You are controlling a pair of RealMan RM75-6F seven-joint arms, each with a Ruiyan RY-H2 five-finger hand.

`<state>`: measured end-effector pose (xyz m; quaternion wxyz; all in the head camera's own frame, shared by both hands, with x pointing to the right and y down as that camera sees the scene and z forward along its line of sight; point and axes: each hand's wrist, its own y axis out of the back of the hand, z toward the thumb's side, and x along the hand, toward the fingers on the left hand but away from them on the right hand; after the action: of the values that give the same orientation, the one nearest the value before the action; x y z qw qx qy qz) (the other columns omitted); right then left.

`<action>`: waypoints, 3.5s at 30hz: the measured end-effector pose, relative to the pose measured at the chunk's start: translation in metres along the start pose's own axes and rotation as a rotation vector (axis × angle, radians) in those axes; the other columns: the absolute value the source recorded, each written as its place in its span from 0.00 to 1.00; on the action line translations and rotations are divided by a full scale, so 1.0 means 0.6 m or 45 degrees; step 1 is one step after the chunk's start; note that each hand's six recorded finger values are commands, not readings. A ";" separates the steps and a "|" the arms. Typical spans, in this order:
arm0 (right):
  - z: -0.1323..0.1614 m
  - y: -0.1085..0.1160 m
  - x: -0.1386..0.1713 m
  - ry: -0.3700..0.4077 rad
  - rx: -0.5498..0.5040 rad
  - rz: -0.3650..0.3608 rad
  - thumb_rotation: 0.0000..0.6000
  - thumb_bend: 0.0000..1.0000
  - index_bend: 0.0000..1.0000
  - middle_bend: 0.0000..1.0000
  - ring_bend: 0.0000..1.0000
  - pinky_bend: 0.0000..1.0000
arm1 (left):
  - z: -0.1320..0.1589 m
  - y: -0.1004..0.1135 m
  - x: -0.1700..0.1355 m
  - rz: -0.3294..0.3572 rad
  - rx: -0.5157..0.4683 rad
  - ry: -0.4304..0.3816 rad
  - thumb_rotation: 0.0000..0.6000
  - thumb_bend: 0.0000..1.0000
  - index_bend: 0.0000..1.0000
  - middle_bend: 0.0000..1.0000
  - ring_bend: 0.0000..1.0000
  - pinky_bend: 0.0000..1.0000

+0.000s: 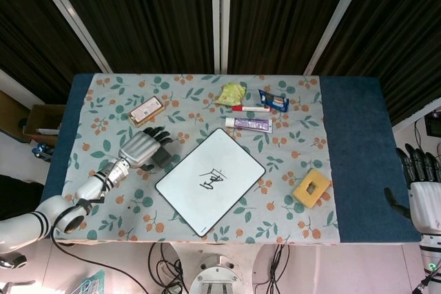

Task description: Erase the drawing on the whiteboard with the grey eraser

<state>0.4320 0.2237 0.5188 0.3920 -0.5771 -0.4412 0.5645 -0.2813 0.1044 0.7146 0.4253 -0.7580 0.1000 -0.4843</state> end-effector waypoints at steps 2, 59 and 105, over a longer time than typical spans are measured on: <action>-0.001 0.000 0.000 -0.002 0.004 -0.001 1.00 0.23 0.00 0.00 0.00 0.00 | 0.002 -0.002 0.006 -0.021 0.017 -0.006 1.00 0.20 0.25 0.18 0.12 0.22; -0.020 -0.004 -0.008 -0.042 0.008 0.022 1.00 0.25 0.00 0.00 0.00 0.00 | 0.229 0.001 -0.055 0.119 -0.003 -0.425 1.00 0.36 0.59 0.49 0.42 0.48; -0.017 -0.005 -0.001 -0.036 0.000 0.026 1.00 0.25 0.00 0.00 0.00 0.00 | 0.230 0.009 0.138 0.128 -0.179 -0.184 1.00 0.37 0.60 0.50 0.42 0.47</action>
<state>0.4421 0.2246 0.5225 0.3801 -0.5733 -0.4409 0.5766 -0.1248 0.1302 0.7411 0.4008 -0.8129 0.1408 -0.3984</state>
